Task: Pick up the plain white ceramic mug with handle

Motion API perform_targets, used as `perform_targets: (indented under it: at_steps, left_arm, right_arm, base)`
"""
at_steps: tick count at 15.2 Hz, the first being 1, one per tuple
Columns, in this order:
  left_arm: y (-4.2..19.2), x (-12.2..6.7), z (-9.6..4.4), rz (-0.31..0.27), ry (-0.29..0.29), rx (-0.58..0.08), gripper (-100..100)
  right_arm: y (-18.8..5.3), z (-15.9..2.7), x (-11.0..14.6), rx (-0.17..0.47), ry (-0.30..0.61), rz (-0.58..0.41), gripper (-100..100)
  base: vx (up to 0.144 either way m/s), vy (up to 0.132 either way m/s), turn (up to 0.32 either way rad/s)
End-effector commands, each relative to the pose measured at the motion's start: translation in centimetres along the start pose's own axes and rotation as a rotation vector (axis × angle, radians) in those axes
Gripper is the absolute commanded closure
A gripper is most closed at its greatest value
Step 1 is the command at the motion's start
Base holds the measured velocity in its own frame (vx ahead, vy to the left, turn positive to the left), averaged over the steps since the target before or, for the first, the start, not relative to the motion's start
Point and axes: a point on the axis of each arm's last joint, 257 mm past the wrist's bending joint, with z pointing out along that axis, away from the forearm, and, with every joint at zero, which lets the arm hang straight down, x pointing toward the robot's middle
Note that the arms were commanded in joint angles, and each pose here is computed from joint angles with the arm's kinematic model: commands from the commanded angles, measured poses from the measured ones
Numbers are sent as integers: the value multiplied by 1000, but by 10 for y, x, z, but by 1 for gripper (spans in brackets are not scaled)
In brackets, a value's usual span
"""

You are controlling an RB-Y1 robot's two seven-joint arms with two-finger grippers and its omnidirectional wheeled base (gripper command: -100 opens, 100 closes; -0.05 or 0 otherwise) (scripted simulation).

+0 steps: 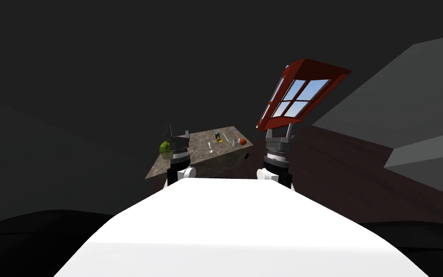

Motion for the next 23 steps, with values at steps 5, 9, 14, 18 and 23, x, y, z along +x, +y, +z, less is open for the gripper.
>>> perform_targets:
  at_steps: [5,9,14,18,23]
  left_arm:
    - [0,0,0,0,0,0,0]
    - [0,0,0,0,0,0,0]
    - [0,0,0,0,0,0,0]
    - [0,0,0,0,0,0,0]
    - [0,0,0,0,0,0,0]
  right_arm:
    - [-37,4,17,96,105,56,-100]
    - [-67,7,23,175,142,106,-100]
    - [-103,9,29,274,166,165,-100]
    - [-144,10,33,387,176,229,-100]
    - [-187,10,34,509,169,295,-100]
  base:
    - [-17,15,21]
    - [-30,25,36]
    - [-24,26,25]
    - [-26,29,42]
    - [-24,29,34]
